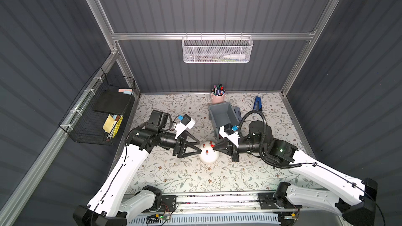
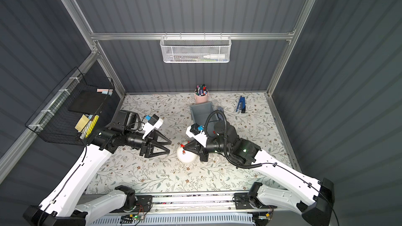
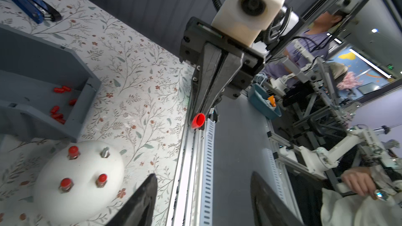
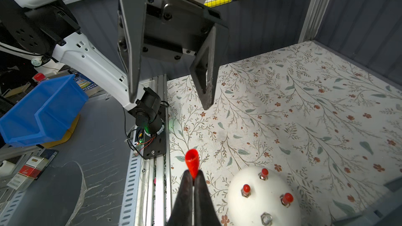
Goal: Cover the protruding screws with screw protection sleeves
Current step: Pick up the screw protection sleeve from the storage box.
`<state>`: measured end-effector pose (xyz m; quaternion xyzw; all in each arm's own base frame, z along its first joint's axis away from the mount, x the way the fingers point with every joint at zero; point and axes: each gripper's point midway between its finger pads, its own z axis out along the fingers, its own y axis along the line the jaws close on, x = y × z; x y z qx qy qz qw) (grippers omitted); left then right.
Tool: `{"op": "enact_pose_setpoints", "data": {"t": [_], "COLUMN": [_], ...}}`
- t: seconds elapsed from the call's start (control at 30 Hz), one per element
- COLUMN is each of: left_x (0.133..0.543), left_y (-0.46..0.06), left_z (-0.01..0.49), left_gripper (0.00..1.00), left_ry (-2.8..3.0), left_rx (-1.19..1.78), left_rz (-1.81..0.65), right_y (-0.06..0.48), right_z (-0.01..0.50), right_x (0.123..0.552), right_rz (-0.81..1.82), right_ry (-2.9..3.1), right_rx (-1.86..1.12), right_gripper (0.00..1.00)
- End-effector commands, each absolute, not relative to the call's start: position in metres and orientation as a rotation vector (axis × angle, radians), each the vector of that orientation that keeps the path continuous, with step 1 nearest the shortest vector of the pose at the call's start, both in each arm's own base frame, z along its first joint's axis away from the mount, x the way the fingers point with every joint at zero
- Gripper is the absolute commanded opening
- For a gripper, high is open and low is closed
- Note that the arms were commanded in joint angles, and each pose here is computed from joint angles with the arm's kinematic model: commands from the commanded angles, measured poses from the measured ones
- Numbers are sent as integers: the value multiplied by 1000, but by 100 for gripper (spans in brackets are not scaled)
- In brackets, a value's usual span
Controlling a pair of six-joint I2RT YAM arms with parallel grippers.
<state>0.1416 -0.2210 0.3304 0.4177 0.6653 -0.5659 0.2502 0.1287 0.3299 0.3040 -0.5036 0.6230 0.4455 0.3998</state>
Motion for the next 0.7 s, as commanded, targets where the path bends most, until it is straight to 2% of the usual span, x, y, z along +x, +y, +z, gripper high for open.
{"op": "enact_pose_setpoints", "data": {"t": [0.0,0.17,0.33,0.47,0.67], "left_x": [121,126,139,134,129], "left_y": [-220,-221,-218,-218,-219], "left_z": [365,357,318,309,299], "left_gripper": [58,55,55,55,50], "left_ry": [1648,1697,1895,1953,1974], "left_rx": [1171,1163,1171,1216,1266], "left_rz": [-1707,-1665,-1424,-1379,-1341], "right_y": [331,339,346,351,358], "right_z": [312,309,311,313,313], "right_x": [125,124,120,118,113], "right_rz": [1075,1087,1150,1189,1229], "right_ry": [1498,1524,1536,1540,1553], "right_rx": [-1294,-1319,-1323,-1334,-1359], "right_gripper": [0,0,0,0,0]}}
